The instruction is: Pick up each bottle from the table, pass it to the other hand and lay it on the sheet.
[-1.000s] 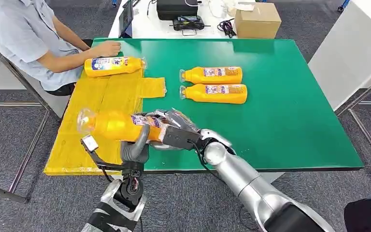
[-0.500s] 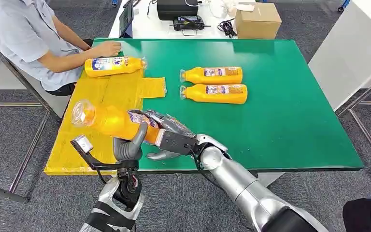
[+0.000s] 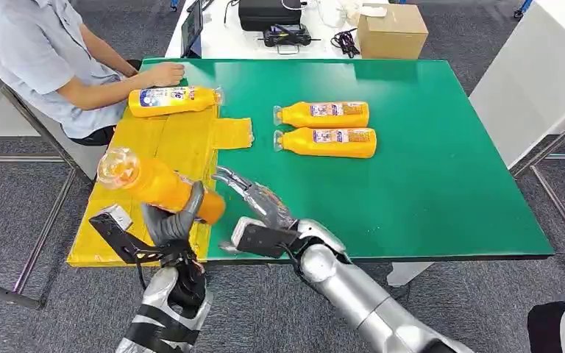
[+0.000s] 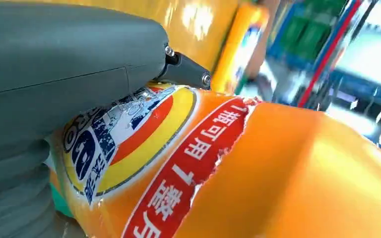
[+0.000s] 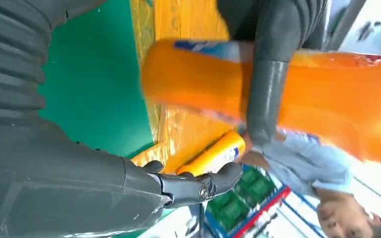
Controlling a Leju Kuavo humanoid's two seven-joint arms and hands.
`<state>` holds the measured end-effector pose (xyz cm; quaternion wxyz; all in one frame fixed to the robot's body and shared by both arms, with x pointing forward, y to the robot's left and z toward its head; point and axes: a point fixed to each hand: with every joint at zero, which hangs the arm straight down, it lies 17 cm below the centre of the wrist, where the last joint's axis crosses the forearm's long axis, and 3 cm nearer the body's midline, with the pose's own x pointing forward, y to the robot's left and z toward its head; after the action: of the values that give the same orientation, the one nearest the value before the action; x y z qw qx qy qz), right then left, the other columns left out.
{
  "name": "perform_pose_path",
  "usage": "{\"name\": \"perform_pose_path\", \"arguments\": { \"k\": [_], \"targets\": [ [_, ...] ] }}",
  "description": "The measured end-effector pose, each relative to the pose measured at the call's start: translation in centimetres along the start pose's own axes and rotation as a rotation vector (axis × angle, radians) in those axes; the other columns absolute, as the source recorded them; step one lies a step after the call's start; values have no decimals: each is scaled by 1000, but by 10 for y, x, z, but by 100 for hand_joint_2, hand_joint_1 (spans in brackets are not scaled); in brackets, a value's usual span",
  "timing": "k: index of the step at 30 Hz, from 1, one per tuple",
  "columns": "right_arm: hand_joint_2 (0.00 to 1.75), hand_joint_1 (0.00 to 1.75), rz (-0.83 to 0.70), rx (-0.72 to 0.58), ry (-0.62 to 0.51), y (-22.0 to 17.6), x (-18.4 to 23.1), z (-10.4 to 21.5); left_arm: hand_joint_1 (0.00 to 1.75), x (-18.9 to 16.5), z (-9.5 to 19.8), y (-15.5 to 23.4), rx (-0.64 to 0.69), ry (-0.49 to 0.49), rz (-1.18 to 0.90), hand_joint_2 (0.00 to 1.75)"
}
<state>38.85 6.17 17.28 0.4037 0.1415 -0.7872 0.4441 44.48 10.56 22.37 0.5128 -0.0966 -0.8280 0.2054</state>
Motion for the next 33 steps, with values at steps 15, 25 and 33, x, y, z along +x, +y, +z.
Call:
{"name": "perform_pose_path", "arguments": {
  "k": [15,25,33],
  "targets": [
    [175,0,-8,-144,-24,-11,14,25,175,4,-11,45,92,-91,-331,175],
    [175,0,-31,-166,-20,-15,7,36,175,-22,0,4,-226,-207,-831,175],
    [175,0,-35,-182,-16,-21,5,38,175,-39,-2,16,-266,-184,-925,175]
  ]
}}
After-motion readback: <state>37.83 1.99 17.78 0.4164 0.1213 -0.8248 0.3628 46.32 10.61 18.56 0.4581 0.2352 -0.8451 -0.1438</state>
